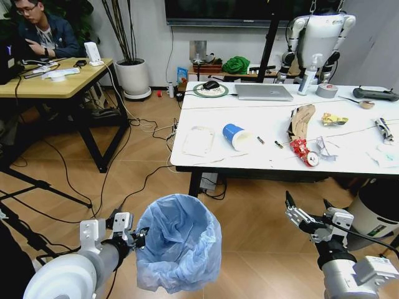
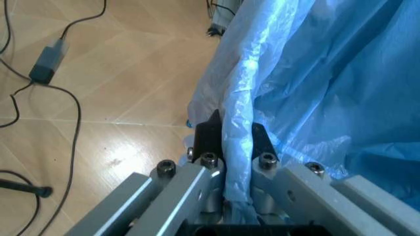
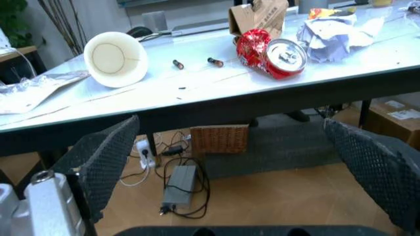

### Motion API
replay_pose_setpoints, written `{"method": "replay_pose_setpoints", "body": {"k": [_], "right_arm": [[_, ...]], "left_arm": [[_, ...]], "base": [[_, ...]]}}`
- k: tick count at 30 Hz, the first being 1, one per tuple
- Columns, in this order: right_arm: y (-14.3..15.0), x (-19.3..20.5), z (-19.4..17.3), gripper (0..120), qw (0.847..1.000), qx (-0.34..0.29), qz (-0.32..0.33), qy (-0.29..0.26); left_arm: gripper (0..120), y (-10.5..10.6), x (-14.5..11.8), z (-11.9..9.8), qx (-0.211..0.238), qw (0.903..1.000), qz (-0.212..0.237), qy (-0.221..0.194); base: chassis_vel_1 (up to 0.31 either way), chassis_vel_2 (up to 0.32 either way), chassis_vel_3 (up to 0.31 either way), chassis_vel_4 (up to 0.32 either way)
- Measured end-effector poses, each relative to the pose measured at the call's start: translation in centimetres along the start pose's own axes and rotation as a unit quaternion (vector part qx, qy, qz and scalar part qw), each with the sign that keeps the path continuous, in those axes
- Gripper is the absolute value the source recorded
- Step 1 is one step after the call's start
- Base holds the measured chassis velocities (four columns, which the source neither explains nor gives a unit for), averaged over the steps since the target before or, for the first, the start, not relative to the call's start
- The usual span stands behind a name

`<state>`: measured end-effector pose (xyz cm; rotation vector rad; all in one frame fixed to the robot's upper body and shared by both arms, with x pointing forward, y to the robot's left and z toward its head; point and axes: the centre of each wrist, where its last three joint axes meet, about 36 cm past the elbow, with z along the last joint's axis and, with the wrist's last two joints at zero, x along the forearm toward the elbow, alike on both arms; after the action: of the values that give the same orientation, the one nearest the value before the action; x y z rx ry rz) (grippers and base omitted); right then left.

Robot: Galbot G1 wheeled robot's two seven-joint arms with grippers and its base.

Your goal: Pick up the trash bin and place the trash from the table into it.

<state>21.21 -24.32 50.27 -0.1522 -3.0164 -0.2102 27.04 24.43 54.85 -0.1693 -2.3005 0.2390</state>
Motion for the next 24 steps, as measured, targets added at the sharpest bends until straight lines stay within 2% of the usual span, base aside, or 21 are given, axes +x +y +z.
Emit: {"method": "replay_pose_setpoints", "body": {"k": [24], "right_arm": [[0.02,0.01,0.01,100,1.000,-0.001,-0.006,0.004]], "left_arm": [[0,-0.14,-0.09,0.33,0.002,1.0000,0.005,-0.002]], "base": [[0.000,0.000,0.000,0.000]]}}
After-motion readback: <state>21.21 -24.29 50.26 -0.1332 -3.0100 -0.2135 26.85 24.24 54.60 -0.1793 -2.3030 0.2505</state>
